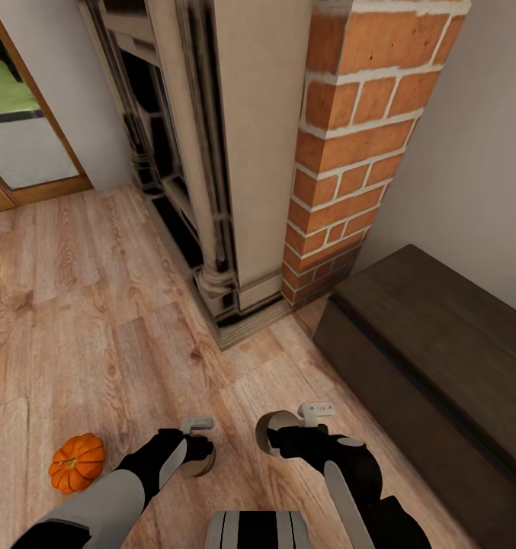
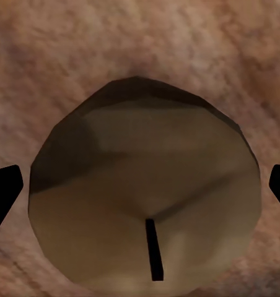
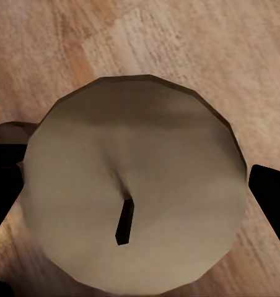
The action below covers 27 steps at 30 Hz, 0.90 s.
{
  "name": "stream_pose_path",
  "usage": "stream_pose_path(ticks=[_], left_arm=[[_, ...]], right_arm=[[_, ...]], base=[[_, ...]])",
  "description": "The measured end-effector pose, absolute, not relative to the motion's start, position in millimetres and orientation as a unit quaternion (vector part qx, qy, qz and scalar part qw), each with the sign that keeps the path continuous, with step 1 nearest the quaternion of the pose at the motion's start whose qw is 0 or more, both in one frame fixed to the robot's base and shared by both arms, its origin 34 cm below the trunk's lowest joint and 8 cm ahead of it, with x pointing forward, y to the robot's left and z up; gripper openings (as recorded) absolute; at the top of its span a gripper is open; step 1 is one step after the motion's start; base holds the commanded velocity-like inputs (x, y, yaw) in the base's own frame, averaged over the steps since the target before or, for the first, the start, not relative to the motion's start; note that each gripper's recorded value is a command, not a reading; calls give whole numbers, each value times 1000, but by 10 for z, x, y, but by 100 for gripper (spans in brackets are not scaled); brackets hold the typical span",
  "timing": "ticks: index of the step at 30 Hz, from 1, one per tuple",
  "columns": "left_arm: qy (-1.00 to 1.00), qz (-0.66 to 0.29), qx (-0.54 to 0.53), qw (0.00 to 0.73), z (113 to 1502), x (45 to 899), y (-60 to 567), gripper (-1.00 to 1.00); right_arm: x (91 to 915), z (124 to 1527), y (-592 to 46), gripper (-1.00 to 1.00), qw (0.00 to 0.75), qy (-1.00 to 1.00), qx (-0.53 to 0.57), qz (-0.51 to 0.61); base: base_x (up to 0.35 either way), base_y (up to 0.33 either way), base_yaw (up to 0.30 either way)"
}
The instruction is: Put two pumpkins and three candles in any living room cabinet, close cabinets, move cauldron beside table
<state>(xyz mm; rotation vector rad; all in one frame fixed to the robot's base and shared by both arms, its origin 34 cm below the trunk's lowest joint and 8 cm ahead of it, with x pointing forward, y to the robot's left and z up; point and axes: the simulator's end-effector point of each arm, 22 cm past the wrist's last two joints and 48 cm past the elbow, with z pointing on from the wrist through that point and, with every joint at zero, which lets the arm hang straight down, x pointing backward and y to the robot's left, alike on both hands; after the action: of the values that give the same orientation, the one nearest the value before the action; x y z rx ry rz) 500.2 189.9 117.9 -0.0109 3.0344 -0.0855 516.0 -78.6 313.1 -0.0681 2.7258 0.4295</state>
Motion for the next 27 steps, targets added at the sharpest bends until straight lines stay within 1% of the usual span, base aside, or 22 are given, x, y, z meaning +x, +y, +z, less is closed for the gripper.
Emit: stream_pose_path(ticks=[9,15,27], left_arm=[[998,-28,-4,49,1143,4970,1898,100],[998,-29,-4,47,1125,4954,1897,100],[999,-28,-4,43,1089,4923,1897,100]], right_arm=[[5149,3089,-805,-100,185,970,-21,154],[5194,3034,-1010,-100,184,972,4,144],[5185,2990,-1043,-100,180,973,10,142]], base=[[0,0,0],[0,0,0],[0,0,0]])
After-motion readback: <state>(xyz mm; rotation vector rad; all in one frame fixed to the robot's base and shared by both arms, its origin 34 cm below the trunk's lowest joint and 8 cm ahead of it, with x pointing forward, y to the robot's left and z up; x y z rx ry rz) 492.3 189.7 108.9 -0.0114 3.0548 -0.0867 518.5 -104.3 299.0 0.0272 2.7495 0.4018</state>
